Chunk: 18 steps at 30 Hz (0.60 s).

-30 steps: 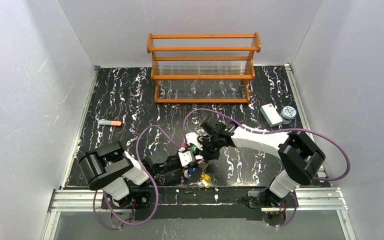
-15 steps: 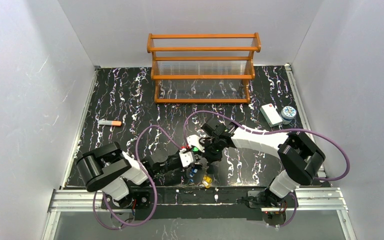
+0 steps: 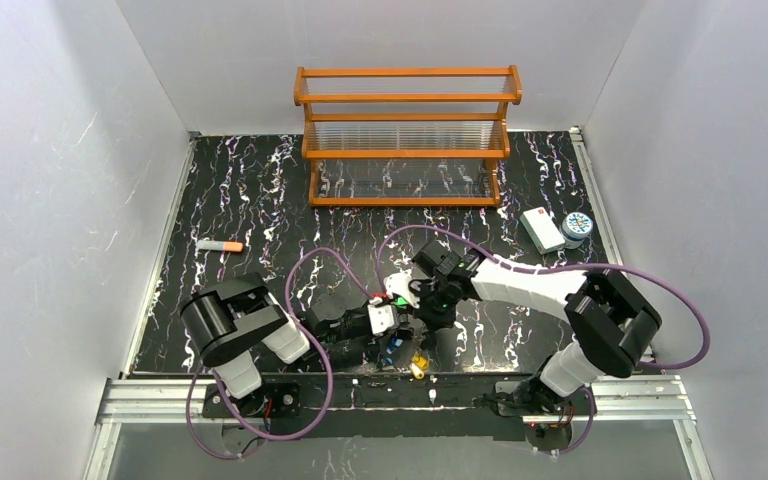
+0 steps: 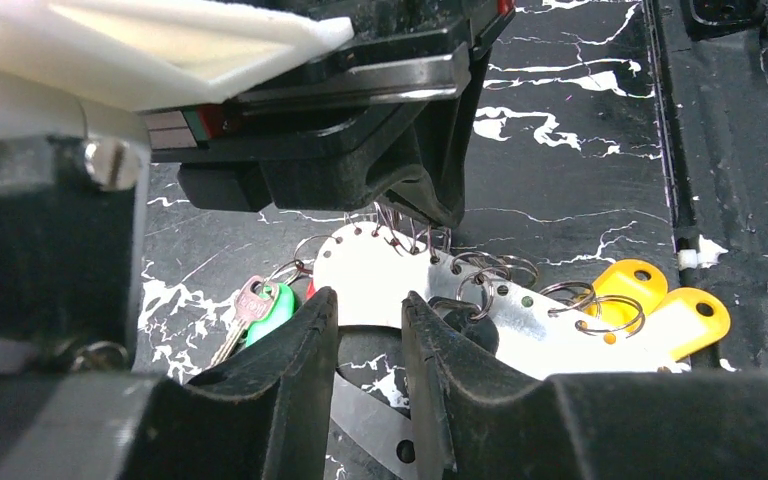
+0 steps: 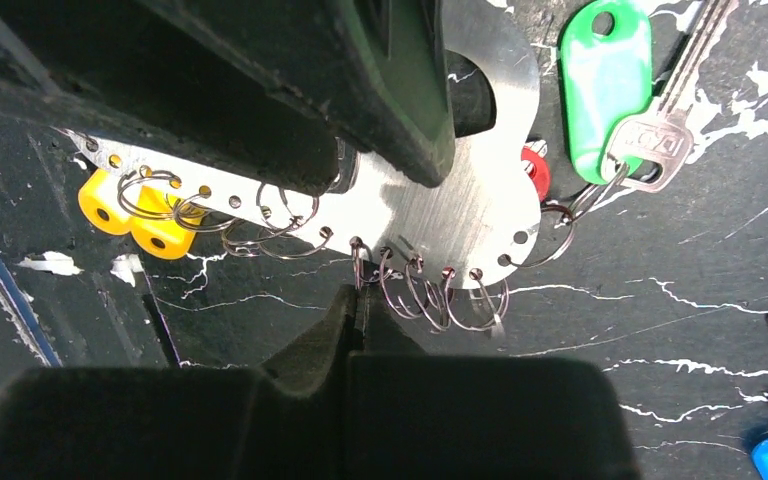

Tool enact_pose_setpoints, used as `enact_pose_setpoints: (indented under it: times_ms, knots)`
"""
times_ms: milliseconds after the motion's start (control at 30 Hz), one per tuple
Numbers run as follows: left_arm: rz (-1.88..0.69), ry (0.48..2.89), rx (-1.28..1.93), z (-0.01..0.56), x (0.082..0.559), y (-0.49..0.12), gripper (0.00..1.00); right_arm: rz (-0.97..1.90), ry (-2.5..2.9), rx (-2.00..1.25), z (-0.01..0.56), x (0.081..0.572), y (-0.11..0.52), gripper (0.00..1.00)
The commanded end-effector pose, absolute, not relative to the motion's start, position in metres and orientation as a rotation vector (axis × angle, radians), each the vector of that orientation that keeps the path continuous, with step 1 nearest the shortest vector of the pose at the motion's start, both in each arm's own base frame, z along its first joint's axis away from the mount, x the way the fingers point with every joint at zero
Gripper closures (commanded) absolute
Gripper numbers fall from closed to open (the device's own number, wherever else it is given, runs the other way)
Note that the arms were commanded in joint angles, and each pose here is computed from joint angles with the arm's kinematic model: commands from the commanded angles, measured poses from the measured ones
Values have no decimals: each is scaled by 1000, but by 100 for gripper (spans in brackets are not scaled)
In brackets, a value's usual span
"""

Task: Put the keys on the keyring
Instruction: Adjust the key on the keyring.

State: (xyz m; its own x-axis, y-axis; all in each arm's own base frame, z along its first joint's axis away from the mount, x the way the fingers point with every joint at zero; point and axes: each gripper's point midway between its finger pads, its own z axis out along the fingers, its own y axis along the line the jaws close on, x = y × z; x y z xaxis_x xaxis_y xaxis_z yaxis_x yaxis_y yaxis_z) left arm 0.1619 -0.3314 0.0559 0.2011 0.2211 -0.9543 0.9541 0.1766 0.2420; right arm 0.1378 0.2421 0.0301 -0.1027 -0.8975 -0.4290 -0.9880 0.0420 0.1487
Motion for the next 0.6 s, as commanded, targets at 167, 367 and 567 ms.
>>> enact_pose_setpoints:
  times_ms: [167,367,567]
  knots:
    - [-807,1268,1252,58,158,-329,72,813,1792,-1896,67,133,294,99]
    - [-765,1244,1140,78,161,-309,71,819,1773,-1874,68,132,294,99]
    - [-712,1231,1072,93,159,-284,71,809,1752,-1859,73,134,295,99]
